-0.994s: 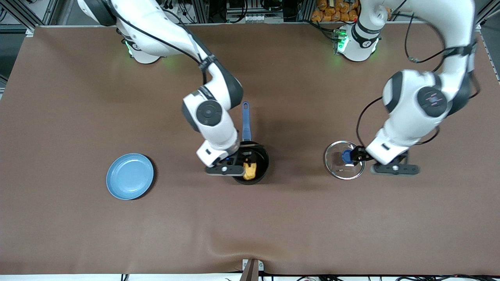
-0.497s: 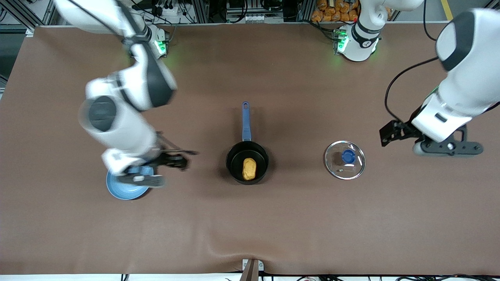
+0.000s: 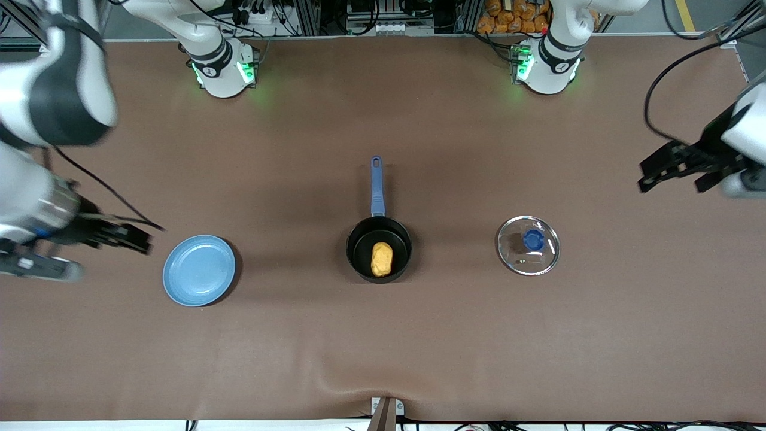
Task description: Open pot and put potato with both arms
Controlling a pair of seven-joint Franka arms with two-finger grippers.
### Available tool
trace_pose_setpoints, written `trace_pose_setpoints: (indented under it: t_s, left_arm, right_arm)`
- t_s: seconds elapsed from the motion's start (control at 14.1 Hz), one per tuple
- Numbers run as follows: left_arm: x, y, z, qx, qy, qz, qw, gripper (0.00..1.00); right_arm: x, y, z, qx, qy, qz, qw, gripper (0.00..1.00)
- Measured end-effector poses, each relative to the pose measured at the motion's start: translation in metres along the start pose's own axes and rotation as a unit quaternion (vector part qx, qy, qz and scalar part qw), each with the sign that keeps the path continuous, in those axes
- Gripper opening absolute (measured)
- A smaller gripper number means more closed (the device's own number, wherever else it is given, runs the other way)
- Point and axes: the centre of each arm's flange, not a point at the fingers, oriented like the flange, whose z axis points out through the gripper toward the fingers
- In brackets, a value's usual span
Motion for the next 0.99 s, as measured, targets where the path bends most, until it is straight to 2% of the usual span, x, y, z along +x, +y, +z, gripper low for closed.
trace_pose_setpoints:
  t_s: [0.21, 0.43, 0.78, 0.99]
  left_arm:
    - [-0.005, 0.002, 0.001, 0.001, -0.016, 0.002, 1.0, 1.0]
    - [-0.006, -0.001, 0.001, -0.005, -0.018, 0.002, 1.0, 1.0]
    - [-0.012, 0.002, -0.003, -0.013, -0.031, 0.01, 0.999, 1.0]
    - [-0.029, -0.016, -0.034, -0.013, -0.015, 0.004, 1.0, 1.0]
  right_arm:
    - [-0.035, 0.046, -0.047, 0.002, -0.006, -0.005, 1.0, 1.0]
    - [-0.05, 0.077, -0.054, 0.004, -0.005, -0.011, 1.0, 1.0]
    - [-0.054, 0.08, -0.061, 0.005, 0.007, -0.013, 1.0, 1.0]
    - [-0.062, 0.08, -0.066, 0.007, 0.013, -0.016, 1.0, 1.0]
